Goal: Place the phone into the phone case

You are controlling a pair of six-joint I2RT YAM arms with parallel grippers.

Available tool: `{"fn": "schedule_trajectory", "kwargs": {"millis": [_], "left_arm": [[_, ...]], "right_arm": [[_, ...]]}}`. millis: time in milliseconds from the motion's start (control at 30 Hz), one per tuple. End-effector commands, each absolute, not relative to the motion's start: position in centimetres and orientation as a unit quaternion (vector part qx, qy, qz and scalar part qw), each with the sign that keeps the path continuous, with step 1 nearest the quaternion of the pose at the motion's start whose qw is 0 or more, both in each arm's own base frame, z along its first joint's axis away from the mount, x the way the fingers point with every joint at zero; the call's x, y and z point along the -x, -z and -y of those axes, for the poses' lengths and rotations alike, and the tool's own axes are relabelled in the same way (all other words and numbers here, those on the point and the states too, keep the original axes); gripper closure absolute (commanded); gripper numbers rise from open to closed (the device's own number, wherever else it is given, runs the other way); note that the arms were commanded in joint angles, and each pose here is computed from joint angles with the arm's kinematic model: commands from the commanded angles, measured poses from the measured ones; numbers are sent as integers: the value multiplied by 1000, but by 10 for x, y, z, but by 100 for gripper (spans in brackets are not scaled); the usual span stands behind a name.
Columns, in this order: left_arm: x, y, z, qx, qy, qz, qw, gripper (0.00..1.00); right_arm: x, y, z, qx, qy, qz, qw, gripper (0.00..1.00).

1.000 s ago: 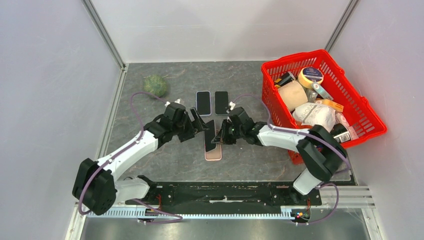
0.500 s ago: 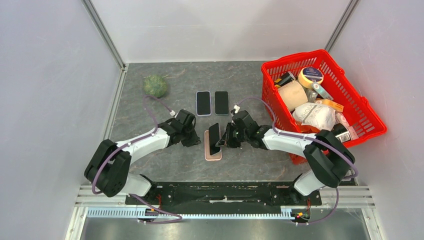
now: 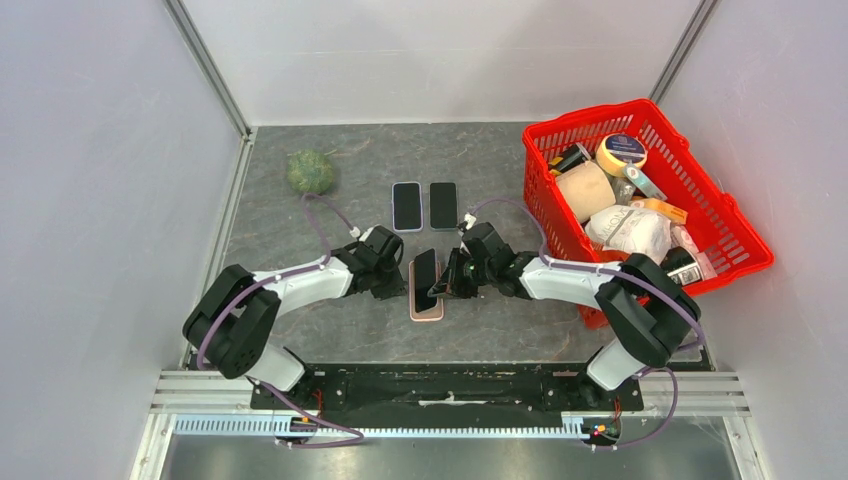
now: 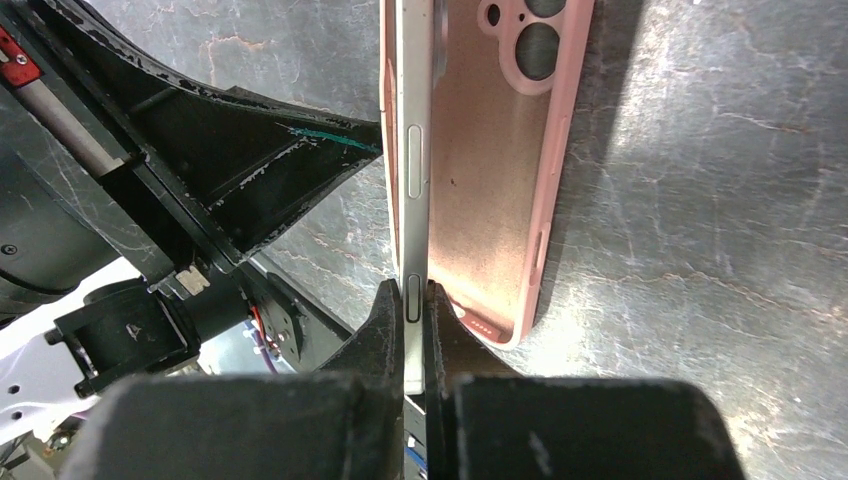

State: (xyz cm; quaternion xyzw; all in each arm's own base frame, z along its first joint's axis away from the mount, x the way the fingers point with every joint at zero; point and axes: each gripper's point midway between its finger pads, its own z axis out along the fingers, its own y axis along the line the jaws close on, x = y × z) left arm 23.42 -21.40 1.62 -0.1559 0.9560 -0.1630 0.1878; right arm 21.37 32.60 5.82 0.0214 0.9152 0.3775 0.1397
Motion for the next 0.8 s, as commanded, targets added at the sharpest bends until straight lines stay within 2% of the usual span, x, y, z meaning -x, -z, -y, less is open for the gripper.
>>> {"fn": "schedule_trajectory", "kwargs": {"millis": [0, 767], "left_arm": [[-242, -18, 221, 173, 166, -950, 202, 89], [-241, -12, 228, 169, 167, -952, 191, 92]], "right_arm": [[-203, -53, -333, -18, -396, -911, 113, 100], [-186, -29, -324, -3, -369, -925, 85, 100]]}}
